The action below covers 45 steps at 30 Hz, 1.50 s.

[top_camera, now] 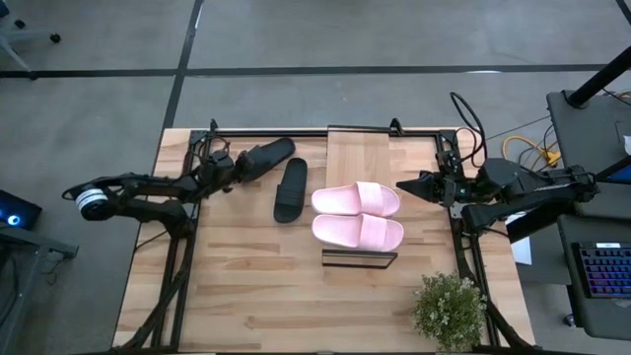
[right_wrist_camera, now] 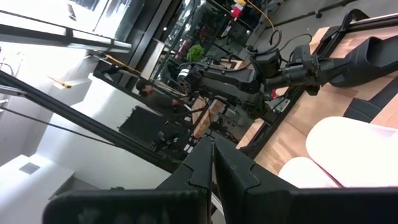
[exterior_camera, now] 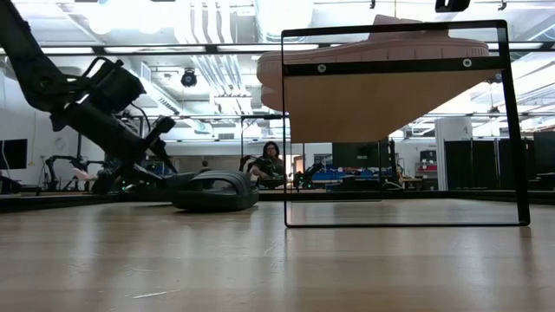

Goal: Pick and place slides into the shelf
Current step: Put the left black slipper on the shelf

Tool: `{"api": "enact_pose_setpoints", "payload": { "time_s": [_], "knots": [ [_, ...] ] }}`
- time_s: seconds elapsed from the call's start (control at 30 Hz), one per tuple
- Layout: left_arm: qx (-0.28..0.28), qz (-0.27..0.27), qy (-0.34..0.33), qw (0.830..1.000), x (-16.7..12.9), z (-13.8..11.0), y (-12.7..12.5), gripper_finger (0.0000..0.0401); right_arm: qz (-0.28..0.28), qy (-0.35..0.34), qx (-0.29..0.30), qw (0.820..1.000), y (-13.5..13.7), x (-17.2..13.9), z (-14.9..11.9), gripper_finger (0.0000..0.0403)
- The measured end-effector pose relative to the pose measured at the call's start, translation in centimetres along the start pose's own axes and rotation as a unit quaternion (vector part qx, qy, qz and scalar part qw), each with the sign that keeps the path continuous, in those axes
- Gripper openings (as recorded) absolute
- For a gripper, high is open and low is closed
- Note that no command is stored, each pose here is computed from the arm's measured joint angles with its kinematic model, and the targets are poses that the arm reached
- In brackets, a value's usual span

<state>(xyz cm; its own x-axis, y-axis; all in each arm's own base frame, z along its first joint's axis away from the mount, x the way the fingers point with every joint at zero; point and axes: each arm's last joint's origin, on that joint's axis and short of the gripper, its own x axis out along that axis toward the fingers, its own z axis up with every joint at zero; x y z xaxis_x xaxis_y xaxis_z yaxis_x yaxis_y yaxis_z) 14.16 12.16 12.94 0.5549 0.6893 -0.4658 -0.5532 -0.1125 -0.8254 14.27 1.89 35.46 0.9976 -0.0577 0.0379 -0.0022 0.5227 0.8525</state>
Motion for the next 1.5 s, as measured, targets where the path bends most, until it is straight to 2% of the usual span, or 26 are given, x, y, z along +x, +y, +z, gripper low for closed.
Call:
{"api": "enact_pose_setpoints", "payload": {
  "time_s": [0.23,0.53,0.83,1.2,1.5],
  "knots": [
    [-0.005,-0.028,0.001,1.000,0.7,-0.1,-0.3,0.0105,-0.001,0.000,0.002,1.000,0.0,0.0,0.0,0.0009],
    [-0.010,-0.050,0.000,0.999,0.8,-0.1,-0.6,0.0007,-0.001,0.000,0.002,1.000,0.0,0.0,0.0,0.0009],
    [-0.013,-0.068,0.001,0.998,0.4,0.1,-1.1,0.0002,-0.001,0.000,-0.005,1.000,0.0,0.0,0.0,0.0009],
    [-0.018,-0.128,-0.002,0.992,-1.1,0.7,-2.6,0.0001,-0.005,0.003,-0.005,1.000,-0.1,-0.1,0.0,0.0009],
    [-0.018,-0.175,0.007,0.984,-2.3,1.1,-3.6,0.0000,-0.030,0.018,0.004,0.999,-0.6,-0.2,-0.3,0.0009]
  ]
}}
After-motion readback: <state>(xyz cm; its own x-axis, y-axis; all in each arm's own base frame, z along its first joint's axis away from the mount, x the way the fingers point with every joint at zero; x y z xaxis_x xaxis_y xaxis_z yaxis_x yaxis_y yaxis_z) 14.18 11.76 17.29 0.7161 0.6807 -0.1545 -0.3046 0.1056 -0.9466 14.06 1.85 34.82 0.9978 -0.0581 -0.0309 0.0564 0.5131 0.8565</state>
